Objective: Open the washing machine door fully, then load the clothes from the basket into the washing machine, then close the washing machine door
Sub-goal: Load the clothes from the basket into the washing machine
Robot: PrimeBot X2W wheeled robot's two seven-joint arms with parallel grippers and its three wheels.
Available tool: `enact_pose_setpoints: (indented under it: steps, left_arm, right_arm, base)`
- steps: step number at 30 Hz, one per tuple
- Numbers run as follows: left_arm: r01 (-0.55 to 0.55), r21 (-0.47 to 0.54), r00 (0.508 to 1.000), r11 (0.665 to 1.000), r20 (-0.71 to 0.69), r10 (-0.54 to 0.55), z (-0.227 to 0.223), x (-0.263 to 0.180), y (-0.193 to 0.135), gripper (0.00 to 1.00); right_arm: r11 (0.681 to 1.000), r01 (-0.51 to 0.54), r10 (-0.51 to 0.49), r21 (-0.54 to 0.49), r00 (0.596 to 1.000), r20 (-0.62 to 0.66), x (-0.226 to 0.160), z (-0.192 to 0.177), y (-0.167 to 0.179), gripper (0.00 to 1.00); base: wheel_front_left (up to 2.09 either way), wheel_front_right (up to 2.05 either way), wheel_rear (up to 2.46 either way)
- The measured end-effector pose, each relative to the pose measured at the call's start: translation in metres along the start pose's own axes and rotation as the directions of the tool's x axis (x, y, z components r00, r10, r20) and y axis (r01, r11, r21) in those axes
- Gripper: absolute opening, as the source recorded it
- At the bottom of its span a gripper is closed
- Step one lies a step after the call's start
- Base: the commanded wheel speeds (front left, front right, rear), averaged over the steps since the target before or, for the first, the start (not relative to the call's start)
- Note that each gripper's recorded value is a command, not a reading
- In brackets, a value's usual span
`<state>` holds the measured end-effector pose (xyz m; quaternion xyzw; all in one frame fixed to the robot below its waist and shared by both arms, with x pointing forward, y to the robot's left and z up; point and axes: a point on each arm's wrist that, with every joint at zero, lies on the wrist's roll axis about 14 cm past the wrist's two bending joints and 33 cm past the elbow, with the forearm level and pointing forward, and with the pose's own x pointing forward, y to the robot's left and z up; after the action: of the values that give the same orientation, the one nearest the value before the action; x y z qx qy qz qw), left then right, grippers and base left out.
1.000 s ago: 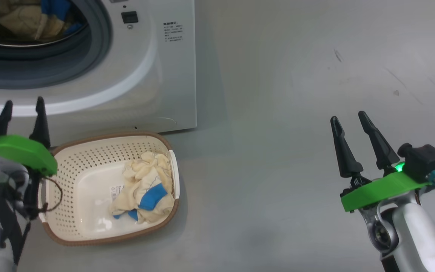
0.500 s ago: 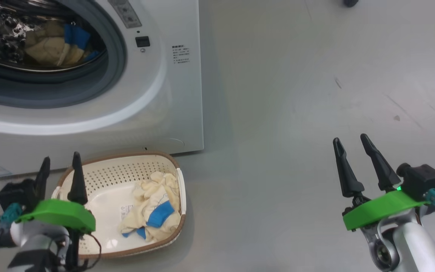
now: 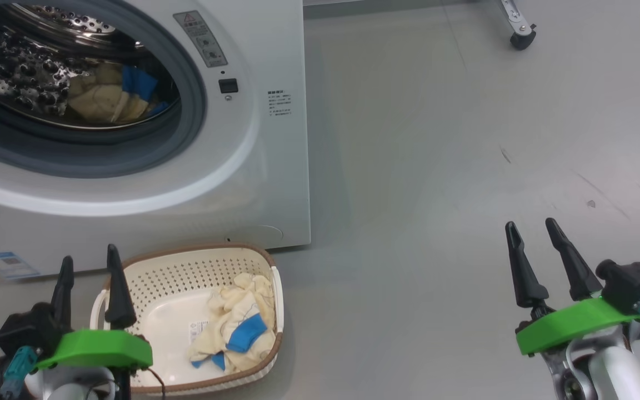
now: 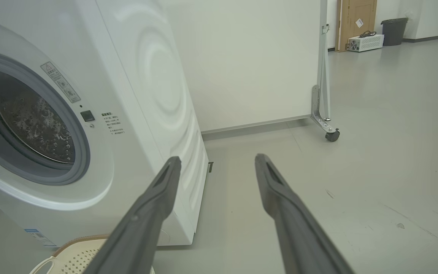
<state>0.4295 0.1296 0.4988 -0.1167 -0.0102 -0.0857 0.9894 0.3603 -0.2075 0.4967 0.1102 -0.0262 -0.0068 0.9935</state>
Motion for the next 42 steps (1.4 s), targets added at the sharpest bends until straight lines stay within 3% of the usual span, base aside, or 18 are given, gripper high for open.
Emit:
enact_pose_setpoints:
  steps: [42]
  left_arm:
    - [-0.036, -0.021, 0.998, 0.999, -0.044, 0.035, -0.022, -0.022, 0.009, 1.0]
  right_arm:
    - [1.0, -0.02, 0.02, 0.01, 1.0, -0.022, -0.004, -0.008, 0.008, 1.0]
  base:
    - [0.0, 0.0, 0.0]
